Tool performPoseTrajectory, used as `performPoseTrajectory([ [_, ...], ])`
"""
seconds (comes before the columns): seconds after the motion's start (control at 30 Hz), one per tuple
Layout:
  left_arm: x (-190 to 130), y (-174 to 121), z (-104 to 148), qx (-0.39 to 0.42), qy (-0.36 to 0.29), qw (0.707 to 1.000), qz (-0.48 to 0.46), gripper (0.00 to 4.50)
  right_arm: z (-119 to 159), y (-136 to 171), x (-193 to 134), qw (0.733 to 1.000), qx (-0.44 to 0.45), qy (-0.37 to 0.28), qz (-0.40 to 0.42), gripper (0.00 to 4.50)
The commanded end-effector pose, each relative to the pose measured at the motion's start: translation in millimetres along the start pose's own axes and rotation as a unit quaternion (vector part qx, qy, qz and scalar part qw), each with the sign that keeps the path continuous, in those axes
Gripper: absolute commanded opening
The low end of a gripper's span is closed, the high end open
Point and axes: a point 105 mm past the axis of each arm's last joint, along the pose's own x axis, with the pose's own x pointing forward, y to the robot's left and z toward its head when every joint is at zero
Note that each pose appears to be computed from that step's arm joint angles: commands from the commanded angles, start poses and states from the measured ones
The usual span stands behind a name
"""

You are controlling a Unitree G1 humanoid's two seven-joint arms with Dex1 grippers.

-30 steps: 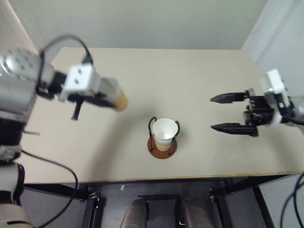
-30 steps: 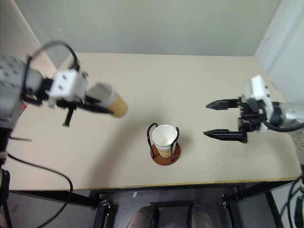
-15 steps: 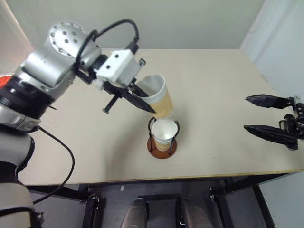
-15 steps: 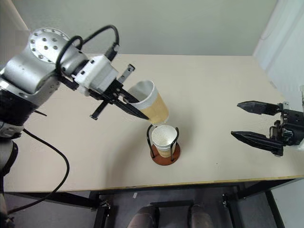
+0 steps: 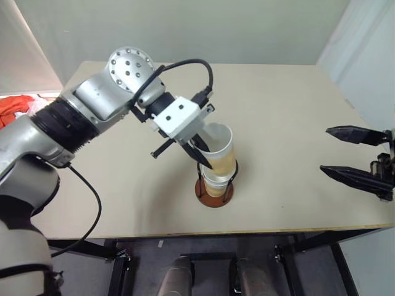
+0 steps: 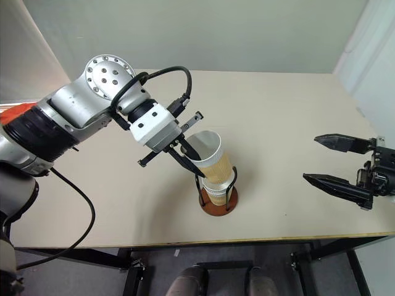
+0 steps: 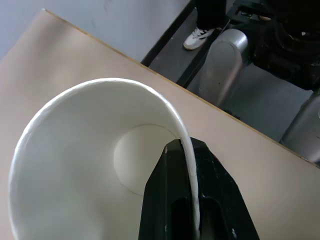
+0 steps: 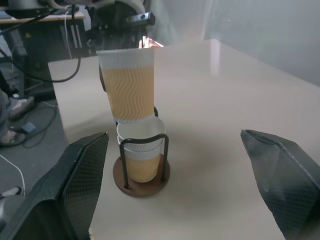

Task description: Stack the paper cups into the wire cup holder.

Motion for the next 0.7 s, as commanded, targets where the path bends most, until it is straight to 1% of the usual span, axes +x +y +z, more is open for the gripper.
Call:
performPoseTrajectory([
  [0.03, -4, -1, 5, 0.02, 0.005, 1.0, -0.019, 0.02, 9, 8, -6, 1.0, -0.02, -0.001, -0.01, 4.5],
  [0.23, 1, 1, -3, 0.022, 0.021, 0.999, -0.026, 0.02, 6, 16, -4, 1.0, -0.01, -0.005, -0.014, 4.5],
  [0.3, 1, 2, -6, 0.019, 0.026, 0.999, -0.027, 0.46, 5, 20, -4, 1.0, -0.003, -0.009, -0.012, 4.5],
  [0.37, 2, 2, -8, 0.017, 0.029, 0.999, -0.028, 1.03, 4, 21, -4, 1.0, -0.001, -0.009, -0.014, 4.5],
  [0.47, 4, 3, -12, 0.019, 0.035, 0.999, -0.03, 2.12, 4, 20, -4, 1.0, 0.0, -0.009, -0.017, 4.5],
  [0.6, 3, 8, -16, 0.018, 0.037, 0.999, -0.018, 3.46, 4, 18, -1, 1.0, -0.001, -0.009, -0.014, 4.5],
  [0.7, -5, 11, -18, 0.011, 0.042, 0.999, 0.004, 3.46, 2, 17, 4, 1.0, 0.0, -0.011, -0.003, 4.5],
])
